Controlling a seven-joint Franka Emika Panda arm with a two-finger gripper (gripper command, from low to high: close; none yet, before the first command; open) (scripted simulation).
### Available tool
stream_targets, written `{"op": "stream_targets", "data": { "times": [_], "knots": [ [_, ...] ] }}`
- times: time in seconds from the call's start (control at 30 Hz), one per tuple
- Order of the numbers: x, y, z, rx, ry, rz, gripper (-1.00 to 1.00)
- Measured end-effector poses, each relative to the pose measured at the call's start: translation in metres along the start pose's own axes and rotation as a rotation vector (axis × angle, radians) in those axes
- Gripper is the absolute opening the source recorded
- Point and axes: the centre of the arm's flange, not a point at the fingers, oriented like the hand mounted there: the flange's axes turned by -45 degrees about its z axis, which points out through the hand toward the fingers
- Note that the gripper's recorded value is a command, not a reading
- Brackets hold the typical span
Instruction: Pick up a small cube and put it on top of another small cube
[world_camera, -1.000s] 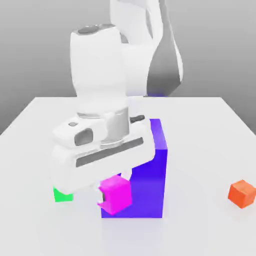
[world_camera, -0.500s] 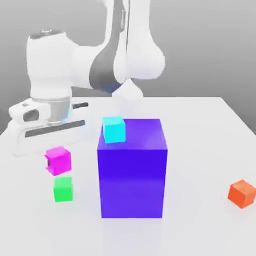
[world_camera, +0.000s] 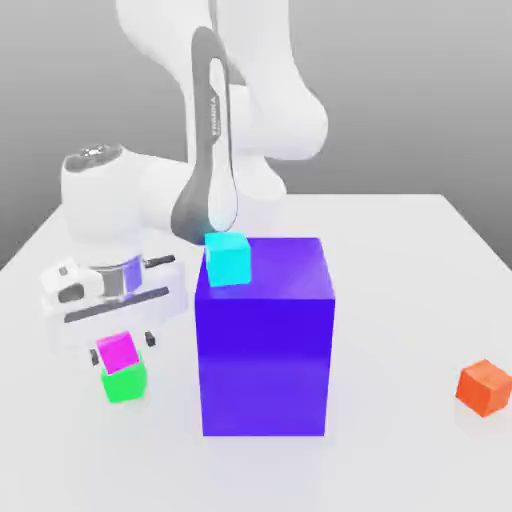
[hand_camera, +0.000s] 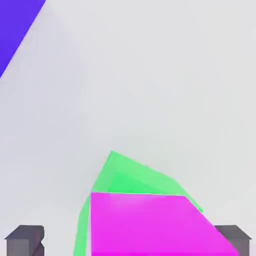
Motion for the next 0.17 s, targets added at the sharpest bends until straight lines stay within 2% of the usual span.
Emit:
{"op": "stream_targets", "data": {
  "times": [0.17],
  "knots": [
    [0.0,0.003,-0.022,-0.004,-0.002,0.004,1.0]
  ]
}}
